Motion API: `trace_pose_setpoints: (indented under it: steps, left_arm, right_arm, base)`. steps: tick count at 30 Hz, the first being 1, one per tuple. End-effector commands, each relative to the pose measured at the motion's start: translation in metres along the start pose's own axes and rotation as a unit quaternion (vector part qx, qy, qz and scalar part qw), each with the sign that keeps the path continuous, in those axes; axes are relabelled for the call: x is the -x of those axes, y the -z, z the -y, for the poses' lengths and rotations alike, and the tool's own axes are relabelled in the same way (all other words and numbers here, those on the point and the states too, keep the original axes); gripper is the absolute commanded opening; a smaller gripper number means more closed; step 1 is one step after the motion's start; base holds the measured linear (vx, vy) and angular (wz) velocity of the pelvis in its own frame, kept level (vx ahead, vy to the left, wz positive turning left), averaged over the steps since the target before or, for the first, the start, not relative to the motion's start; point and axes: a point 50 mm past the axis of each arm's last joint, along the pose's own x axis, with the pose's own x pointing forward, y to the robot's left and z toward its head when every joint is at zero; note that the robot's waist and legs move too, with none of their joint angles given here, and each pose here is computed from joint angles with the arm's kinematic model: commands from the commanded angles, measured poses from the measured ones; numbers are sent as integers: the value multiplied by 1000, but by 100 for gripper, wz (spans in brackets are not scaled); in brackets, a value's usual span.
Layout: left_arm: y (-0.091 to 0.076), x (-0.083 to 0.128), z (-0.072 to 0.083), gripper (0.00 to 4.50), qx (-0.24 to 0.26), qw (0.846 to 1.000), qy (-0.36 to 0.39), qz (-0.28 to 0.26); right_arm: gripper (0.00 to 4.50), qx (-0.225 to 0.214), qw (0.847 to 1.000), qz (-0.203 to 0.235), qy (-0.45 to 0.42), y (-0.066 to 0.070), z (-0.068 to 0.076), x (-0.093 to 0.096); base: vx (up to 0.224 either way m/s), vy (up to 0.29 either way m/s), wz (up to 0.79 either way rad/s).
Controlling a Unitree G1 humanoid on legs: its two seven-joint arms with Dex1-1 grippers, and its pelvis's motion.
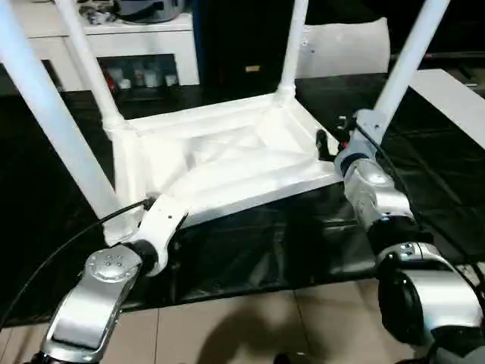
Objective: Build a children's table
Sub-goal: Rotate table base
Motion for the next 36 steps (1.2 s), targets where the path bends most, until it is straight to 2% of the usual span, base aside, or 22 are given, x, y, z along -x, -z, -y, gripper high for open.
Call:
trace_pose_setpoints:
  steps: [1, 4, 6, 7, 9, 10, 13, 14, 16, 19, 22, 25, 27, 32, 36]
  left_arm:
    - [-4, 5, -2, 226, 15, 999, -13, 25]
    - [-1, 11, 2, 226, 55, 997, -11, 59]
    - [0, 15, 4, 226, 66, 995, -16, 77]
    - [4, 20, 6, 226, 72, 993, -33, 90]
    - [6, 22, 7, 226, 75, 992, -40, 92]
    - [11, 26, 7, 226, 86, 990, -68, 89]
    - [22, 34, 5, 226, 121, 978, -152, 81]
    - [22, 34, 4, 226, 122, 977, -154, 80]
    - [25, 38, 2, 226, 136, 968, -191, 91]
    - [28, 42, -1, 226, 141, 959, -223, 103]
    - [28, 47, -3, 226, 148, 948, -255, 115]
    - [28, 55, -9, 226, 154, 929, -315, 115]
    - [30, 57, -13, 226, 164, 921, -337, 109]
    - [25, 58, -20, 226, 158, 911, -360, 124]
    - [23, 56, -22, 226, 155, 912, -357, 131]
  right_arm:
    - [450, 38, 998, 1, -47, 3, -9, 5]
    - [450, 19, 995, -7, -96, 14, -16, 21]
    - [450, 13, 992, -8, -122, 17, -19, 31]
    - [450, 6, 988, -9, -155, 20, -24, 43]
    - [450, 3, 986, -10, -167, 21, -25, 48]
    - [450, -3, 982, -15, -190, 23, -28, 59]
    - [450, 24, 976, -15, -218, 25, -31, 75]
    - [450, 24, 975, -15, -219, 25, -31, 76]
    - [450, 27, 969, -44, -242, 30, -36, 84]
    - [450, 32, 960, -74, -267, 37, -43, 93]
    - [450, 45, 956, -80, -278, 39, -46, 97]
    - [450, 49, 948, -91, -302, 41, -52, 104]
    - [450, 59, 947, -95, -301, 42, -52, 105]
    - [450, 63, 949, -103, -293, 43, -50, 104]
    - [450, 67, 947, -106, -296, 44, -51, 104]
  base:
    - [0, 0, 0]
    - [0, 0, 0]
    - [0, 0, 0]
    - [0, 0, 0]
    - [0, 0, 0]
    - [0, 0, 0]
    - [0, 0, 0]
    - [0, 0, 0]
    - [0, 0, 0]
    - [0, 0, 0]
    - [0, 0, 0]
    - [0, 0, 0]
    - [0, 0, 0]
    - [0, 0, 0]
    - [0, 0, 0]
